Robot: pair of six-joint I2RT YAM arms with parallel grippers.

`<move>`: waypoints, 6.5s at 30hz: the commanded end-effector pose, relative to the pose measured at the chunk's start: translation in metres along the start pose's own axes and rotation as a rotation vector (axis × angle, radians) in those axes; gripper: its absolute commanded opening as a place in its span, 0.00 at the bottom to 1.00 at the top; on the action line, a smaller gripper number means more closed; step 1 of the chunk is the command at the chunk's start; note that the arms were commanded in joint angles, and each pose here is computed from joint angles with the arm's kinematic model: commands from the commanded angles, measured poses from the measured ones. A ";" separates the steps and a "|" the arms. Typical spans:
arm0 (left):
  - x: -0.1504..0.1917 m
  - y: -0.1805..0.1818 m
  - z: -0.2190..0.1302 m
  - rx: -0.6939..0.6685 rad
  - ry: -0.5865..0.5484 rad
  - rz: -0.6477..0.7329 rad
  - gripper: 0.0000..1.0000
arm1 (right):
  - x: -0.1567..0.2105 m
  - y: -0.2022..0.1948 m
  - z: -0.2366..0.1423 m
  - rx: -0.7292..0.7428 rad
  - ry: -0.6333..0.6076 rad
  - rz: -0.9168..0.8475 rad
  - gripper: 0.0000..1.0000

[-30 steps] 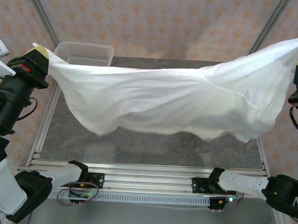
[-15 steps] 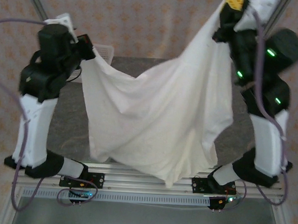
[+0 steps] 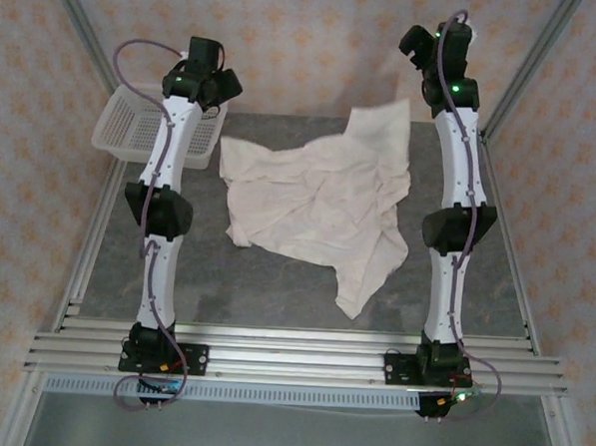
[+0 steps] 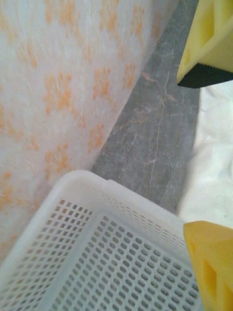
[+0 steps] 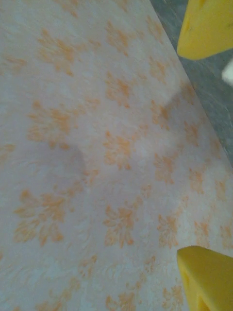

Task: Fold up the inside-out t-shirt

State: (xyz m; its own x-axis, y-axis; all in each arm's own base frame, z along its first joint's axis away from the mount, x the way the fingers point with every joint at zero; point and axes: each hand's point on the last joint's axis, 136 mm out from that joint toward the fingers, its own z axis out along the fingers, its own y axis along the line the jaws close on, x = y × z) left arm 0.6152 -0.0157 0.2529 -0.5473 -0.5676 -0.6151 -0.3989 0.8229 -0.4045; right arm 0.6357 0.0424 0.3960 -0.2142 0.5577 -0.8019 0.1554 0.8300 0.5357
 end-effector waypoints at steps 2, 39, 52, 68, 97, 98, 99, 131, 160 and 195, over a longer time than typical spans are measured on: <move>-0.027 -0.041 -0.094 0.246 -0.002 -0.033 0.82 | -0.057 0.107 -0.099 -0.359 -0.059 0.138 0.99; 0.296 0.112 -0.076 -0.023 0.451 0.038 0.68 | 0.384 -0.225 -0.250 0.456 0.684 0.330 0.09; 0.311 0.124 -0.053 -0.163 0.477 0.060 0.00 | 0.287 -0.219 -0.290 0.476 0.402 0.363 0.00; 0.226 0.067 -0.105 0.034 0.348 0.116 0.05 | 0.231 -0.189 -0.273 0.414 0.365 0.391 0.00; 0.371 0.071 -0.098 -0.201 0.514 0.231 0.00 | 0.230 -0.190 -0.282 0.413 0.363 0.380 0.00; 0.361 0.069 -0.104 -0.195 0.487 0.235 0.00 | 0.224 -0.190 -0.284 0.417 0.352 0.377 0.00; 0.348 0.067 -0.112 -0.189 0.456 0.239 0.00 | 0.218 -0.189 -0.288 0.427 0.337 0.373 0.00; 0.207 0.103 -0.095 -0.156 0.282 0.175 0.40 | 0.233 -0.190 -0.224 0.485 0.474 0.162 0.00; 0.322 0.077 -0.047 -0.425 0.170 0.903 0.60 | 0.220 -0.185 -0.239 0.461 0.441 0.174 0.00; 0.248 0.137 -0.052 -0.378 0.138 0.487 0.00 | 0.182 -0.206 -0.261 0.561 0.320 0.168 0.00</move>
State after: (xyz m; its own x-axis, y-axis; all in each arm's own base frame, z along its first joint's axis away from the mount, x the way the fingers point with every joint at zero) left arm 0.3836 -0.0451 0.0656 -0.8467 -0.0680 -0.5277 -0.2584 0.9195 0.2961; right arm 0.3171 -0.0163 0.1961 -0.4302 0.7368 -0.5216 0.6654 0.6493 0.3684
